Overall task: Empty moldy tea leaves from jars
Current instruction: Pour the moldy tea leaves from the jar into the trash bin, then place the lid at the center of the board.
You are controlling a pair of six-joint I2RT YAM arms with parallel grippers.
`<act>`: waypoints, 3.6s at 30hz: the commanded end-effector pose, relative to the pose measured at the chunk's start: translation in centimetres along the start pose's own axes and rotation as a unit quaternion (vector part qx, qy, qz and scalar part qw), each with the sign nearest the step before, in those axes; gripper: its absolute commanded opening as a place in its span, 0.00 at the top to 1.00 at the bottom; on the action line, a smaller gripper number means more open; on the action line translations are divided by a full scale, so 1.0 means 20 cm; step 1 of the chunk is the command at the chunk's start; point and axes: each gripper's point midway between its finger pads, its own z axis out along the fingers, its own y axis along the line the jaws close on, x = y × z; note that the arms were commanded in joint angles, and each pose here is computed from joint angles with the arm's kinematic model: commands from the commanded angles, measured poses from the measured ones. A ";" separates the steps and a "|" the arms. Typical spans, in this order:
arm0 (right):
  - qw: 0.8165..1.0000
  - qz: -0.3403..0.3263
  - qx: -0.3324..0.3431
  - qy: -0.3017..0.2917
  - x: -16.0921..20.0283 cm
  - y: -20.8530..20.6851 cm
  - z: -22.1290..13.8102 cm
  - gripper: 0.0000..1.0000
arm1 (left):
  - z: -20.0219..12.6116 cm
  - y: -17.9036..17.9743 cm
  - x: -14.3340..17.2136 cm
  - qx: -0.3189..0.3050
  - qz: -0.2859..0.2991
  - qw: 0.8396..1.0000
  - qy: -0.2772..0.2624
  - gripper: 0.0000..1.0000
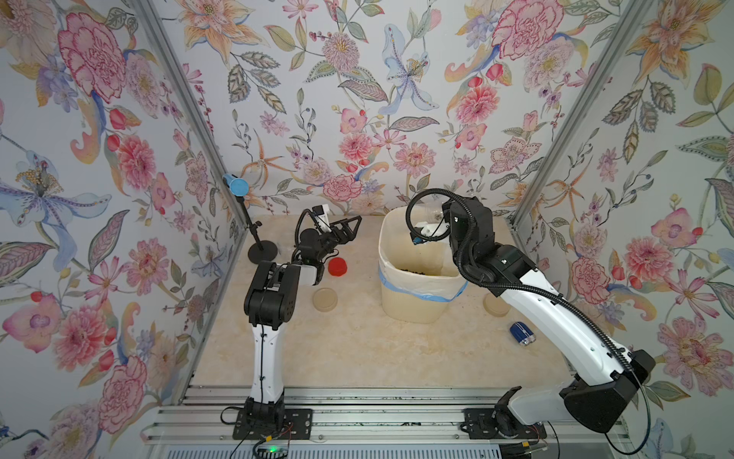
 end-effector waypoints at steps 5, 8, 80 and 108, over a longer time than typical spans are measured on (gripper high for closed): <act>0.999 -0.019 -0.030 0.000 -0.04 0.14 0.04 0.45 | -0.03 0.00 -0.04 0.018 0.002 1.000 -0.013 0.00; 0.999 0.035 0.019 0.004 0.03 -0.11 0.00 0.45 | -0.04 0.01 -0.06 0.020 -0.004 1.000 -0.019 0.00; 0.666 0.674 -0.058 -0.313 0.29 -0.34 -0.19 0.40 | -0.11 0.02 -0.11 0.061 -0.050 0.996 -0.047 0.00; 0.504 0.815 0.196 -0.209 0.90 0.46 0.11 0.39 | -0.07 0.02 -0.06 0.072 -0.053 0.996 -0.031 0.00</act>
